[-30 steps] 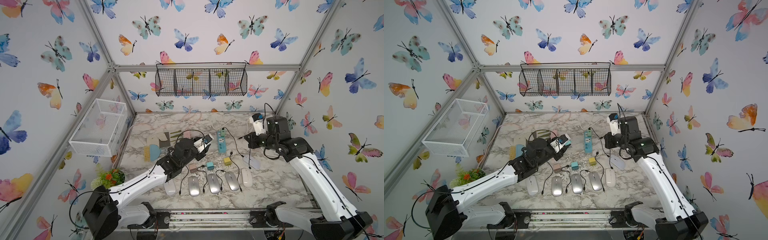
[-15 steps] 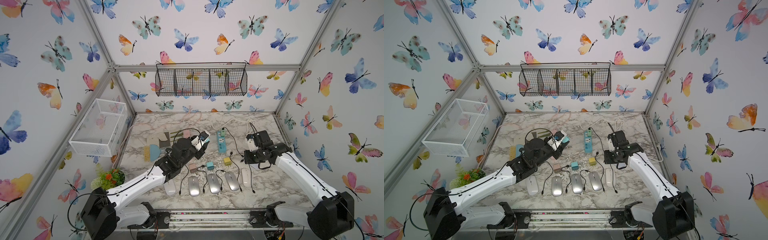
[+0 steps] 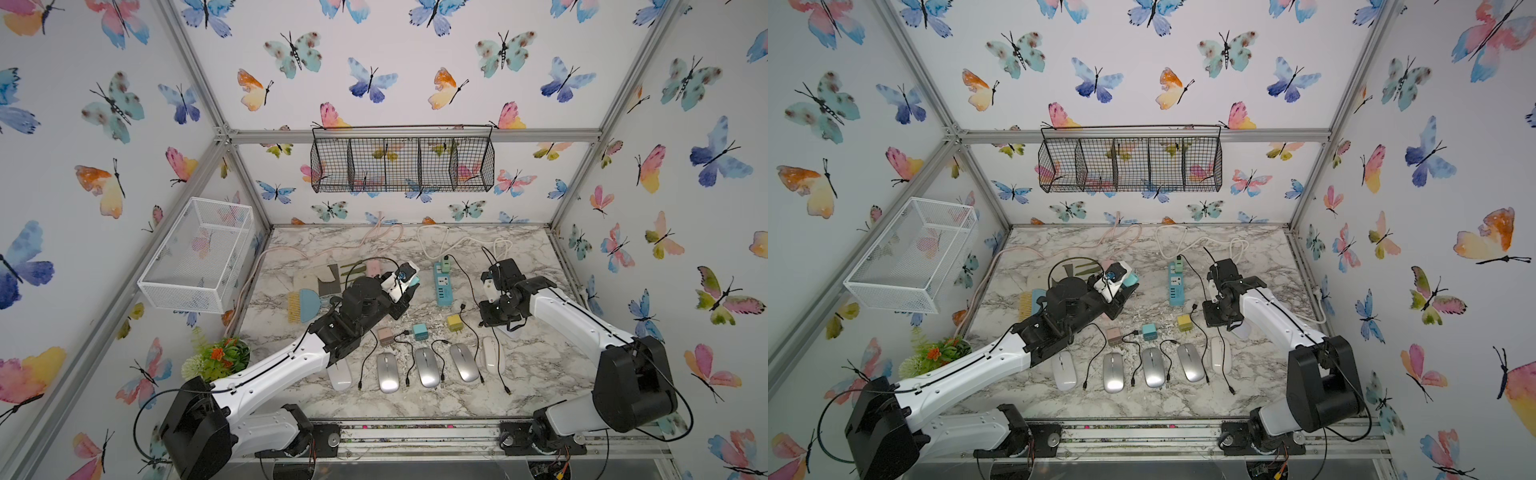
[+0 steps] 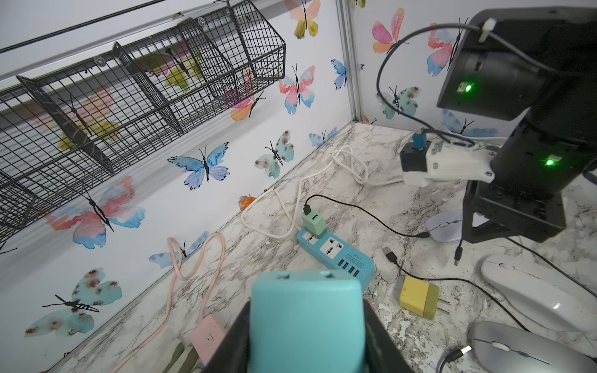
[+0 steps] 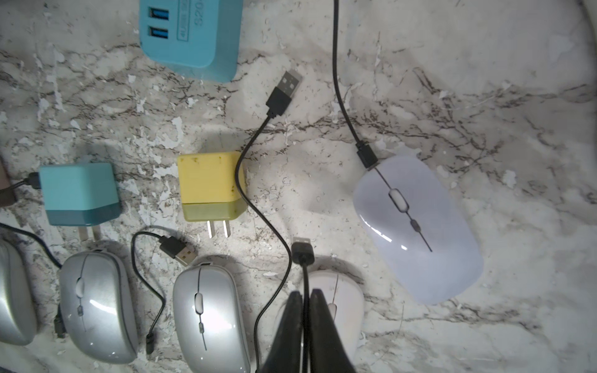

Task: Unplug the wireless mouse
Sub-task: Place the power cord at the center of the board.

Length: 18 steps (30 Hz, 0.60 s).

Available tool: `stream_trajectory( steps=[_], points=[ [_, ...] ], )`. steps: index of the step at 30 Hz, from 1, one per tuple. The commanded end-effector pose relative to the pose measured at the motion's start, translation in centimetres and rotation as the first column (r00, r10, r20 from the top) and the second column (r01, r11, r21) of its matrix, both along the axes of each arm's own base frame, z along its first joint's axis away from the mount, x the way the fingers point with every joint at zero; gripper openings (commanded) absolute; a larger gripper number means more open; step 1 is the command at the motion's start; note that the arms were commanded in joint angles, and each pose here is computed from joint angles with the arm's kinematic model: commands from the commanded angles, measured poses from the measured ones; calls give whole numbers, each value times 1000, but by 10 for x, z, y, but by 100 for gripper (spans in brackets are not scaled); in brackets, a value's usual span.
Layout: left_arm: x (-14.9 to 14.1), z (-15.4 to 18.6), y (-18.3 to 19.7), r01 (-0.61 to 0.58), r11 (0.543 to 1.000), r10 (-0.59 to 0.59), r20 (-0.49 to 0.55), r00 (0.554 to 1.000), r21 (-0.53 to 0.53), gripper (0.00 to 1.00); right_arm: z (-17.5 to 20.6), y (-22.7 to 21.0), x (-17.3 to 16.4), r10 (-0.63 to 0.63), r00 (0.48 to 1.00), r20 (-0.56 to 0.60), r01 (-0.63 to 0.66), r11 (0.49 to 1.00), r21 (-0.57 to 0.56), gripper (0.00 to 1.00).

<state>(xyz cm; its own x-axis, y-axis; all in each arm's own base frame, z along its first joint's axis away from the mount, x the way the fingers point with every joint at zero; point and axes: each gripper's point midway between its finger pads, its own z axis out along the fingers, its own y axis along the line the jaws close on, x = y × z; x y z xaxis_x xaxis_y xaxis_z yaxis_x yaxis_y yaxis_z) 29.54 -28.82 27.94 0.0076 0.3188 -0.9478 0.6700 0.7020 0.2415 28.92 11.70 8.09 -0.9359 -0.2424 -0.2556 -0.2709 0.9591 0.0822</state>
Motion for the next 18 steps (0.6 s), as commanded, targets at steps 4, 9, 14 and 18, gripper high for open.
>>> stream_trajectory(
  steps=[4, 9, 14, 18],
  points=[
    [-1, 11, 0, 14, 999, -14, 3, 1000, -43, 0, -9, -7, 18, 28, 1000, 10, -28, 999, -32, 26],
    [-3, 9, 2, 11, 999, -11, -4, 1000, -41, 0, -14, -30, 25, -32, 999, 13, 34, 986, -163, 29],
    [-3, 6, 5, 1, 999, -1, -12, 1000, -42, 0, -17, -53, 23, -98, 995, 9, 96, 955, -281, 29],
    [-2, 4, 5, -3, 999, 1, -27, 1000, -53, 0, -5, -46, 28, -100, 993, 55, 110, 967, -228, 29]
  ],
)
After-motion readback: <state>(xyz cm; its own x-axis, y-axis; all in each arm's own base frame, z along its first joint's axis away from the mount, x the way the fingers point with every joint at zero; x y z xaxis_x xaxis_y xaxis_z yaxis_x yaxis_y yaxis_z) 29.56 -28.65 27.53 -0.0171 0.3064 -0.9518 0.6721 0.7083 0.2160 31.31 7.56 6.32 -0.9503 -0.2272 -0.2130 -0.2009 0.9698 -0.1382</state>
